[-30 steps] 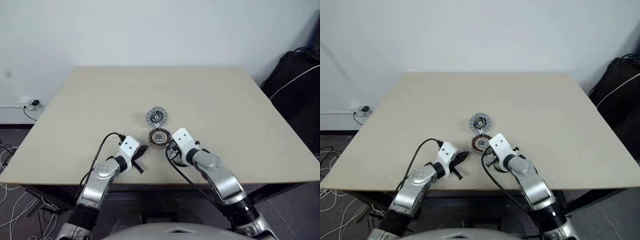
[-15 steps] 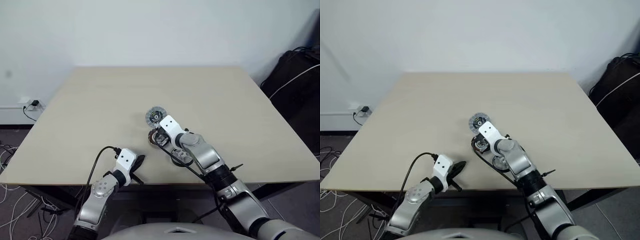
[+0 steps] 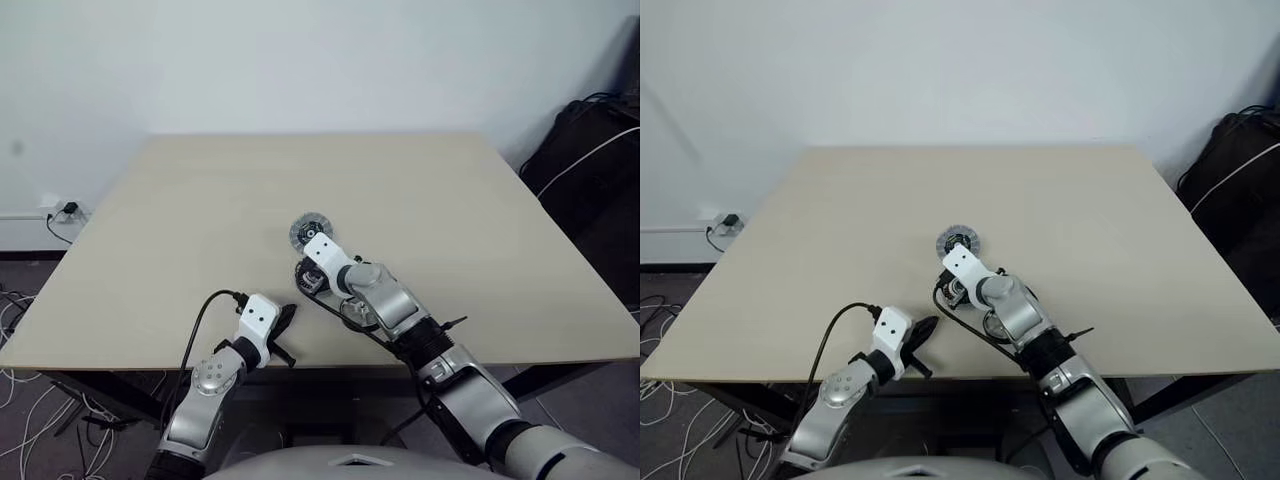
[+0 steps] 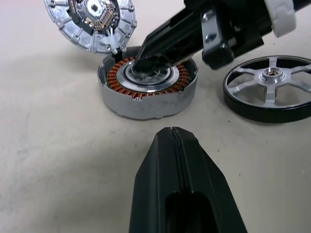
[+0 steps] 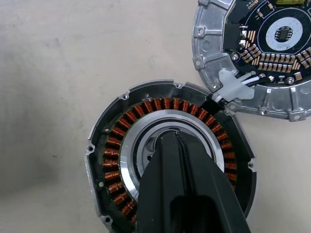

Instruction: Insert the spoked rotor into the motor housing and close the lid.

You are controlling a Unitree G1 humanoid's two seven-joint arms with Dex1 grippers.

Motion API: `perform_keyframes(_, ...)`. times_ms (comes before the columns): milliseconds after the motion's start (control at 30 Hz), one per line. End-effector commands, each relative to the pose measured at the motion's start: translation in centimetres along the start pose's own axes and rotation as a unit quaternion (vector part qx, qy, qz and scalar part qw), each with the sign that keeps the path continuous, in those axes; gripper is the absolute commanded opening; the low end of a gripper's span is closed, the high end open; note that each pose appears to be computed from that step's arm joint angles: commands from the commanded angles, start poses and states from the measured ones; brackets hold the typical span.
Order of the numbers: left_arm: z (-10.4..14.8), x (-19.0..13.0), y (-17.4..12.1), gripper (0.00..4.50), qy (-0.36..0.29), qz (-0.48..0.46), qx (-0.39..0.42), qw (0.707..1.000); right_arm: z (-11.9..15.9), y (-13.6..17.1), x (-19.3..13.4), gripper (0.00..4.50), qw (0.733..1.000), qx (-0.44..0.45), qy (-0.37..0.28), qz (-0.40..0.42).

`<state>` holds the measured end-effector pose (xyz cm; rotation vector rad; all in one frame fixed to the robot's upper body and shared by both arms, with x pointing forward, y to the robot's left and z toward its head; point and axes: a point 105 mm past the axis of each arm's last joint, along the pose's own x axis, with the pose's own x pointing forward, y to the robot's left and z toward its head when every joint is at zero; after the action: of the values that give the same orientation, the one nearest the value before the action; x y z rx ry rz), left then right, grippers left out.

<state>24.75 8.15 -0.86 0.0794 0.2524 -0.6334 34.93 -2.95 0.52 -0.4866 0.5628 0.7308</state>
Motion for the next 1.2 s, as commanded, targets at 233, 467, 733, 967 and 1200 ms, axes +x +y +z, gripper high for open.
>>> perform_keyframes(233,1.4,0.4,-0.1,0.00,-0.026,-0.005,0.010,1.000,-0.4,-1.0,-0.8,0.02,1.000,-0.027,0.007,-0.001)
perform_keyframes(467,1.3,0.7,-0.3,0.00,-0.023,-0.012,0.009,1.000,-0.5,-1.5,-1.6,0.02,0.999,-0.041,0.007,-0.002)
perform_keyframes(733,1.1,0.8,-0.5,0.00,-0.019,-0.018,0.009,1.000,0.4,-1.2,-1.6,0.02,0.999,-0.031,-0.016,-0.010)
perform_keyframes(967,0.9,0.8,-0.5,0.00,-0.018,-0.018,0.007,1.000,0.9,-0.1,-0.8,0.02,0.999,-0.030,-0.025,-0.006)
perform_keyframes(1200,0.7,0.7,-0.4,0.00,-0.017,-0.016,0.004,1.000,1.7,0.4,-0.5,0.02,0.999,-0.031,-0.041,-0.001)
